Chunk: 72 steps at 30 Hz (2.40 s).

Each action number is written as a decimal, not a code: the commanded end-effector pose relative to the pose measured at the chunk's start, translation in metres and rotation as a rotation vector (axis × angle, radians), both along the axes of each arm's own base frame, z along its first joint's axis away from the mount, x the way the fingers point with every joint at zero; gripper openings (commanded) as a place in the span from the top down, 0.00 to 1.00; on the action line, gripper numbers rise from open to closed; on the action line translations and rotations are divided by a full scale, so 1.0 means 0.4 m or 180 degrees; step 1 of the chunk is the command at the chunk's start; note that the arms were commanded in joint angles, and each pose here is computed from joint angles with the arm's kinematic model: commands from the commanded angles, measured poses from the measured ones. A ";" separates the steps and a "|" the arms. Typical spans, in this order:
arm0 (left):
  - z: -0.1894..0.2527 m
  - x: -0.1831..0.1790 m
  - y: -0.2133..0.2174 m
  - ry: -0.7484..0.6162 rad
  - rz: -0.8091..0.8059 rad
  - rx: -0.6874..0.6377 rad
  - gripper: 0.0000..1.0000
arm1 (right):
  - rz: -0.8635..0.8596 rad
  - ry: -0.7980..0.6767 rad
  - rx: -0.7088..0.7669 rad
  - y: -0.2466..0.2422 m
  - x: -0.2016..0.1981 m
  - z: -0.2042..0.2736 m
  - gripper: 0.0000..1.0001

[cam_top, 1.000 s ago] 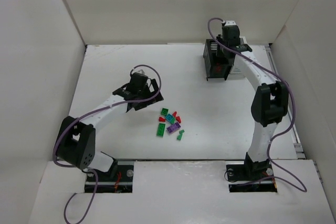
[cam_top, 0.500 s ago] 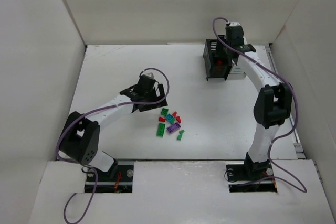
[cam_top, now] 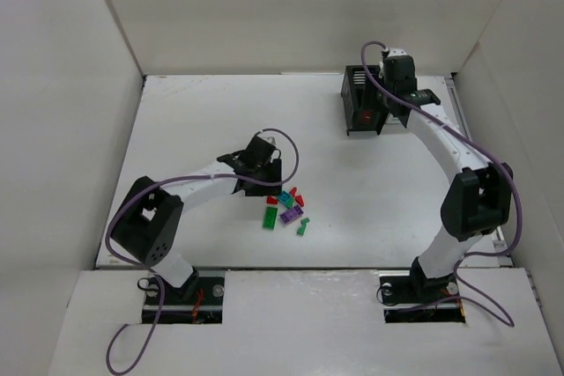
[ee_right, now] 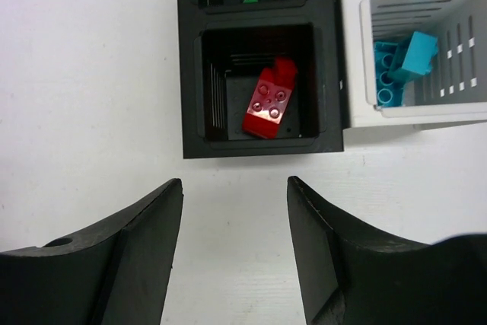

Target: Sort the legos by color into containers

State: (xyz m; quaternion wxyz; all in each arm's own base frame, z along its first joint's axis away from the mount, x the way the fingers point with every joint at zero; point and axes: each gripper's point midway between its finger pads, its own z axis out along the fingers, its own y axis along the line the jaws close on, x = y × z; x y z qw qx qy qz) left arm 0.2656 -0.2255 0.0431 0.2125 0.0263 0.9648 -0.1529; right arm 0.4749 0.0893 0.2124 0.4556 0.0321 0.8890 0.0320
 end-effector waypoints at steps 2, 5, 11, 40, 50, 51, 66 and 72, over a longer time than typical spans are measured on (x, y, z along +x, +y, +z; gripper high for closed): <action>0.025 -0.048 -0.028 -0.0080 -0.0245 -0.0069 0.45 | 0.0027 -0.0074 0.0068 0.023 -0.009 0.022 0.38; 0.017 -0.059 -0.029 -0.0057 -0.0275 -0.0051 0.45 | 0.0056 -0.0046 0.0061 0.034 -0.009 0.011 0.38; -0.028 -0.060 0.015 -0.0011 -0.0115 0.0231 0.50 | 0.0032 0.0007 0.0030 0.030 -0.010 -0.003 0.38; -0.033 -0.045 -0.008 0.0016 -0.0050 0.0530 0.84 | 0.0034 0.0064 -0.0005 0.034 -0.020 -0.018 0.38; 0.265 0.058 -0.062 -0.0842 0.0030 0.0041 0.85 | -0.0246 -0.0273 0.0207 0.000 -0.054 0.087 0.38; 0.302 0.084 -0.068 -0.0972 0.0033 -0.0023 0.85 | -0.0353 -0.0379 0.0364 -0.010 -0.069 0.126 0.38; 0.645 0.526 -0.522 -0.2232 -0.0829 -0.1025 0.88 | -0.1709 -0.1211 0.1321 -0.243 -0.244 0.250 0.34; 0.706 0.587 -0.630 -0.2718 -0.0799 -0.1812 0.94 | -0.1605 -0.1335 0.1502 -0.226 -0.276 0.262 0.34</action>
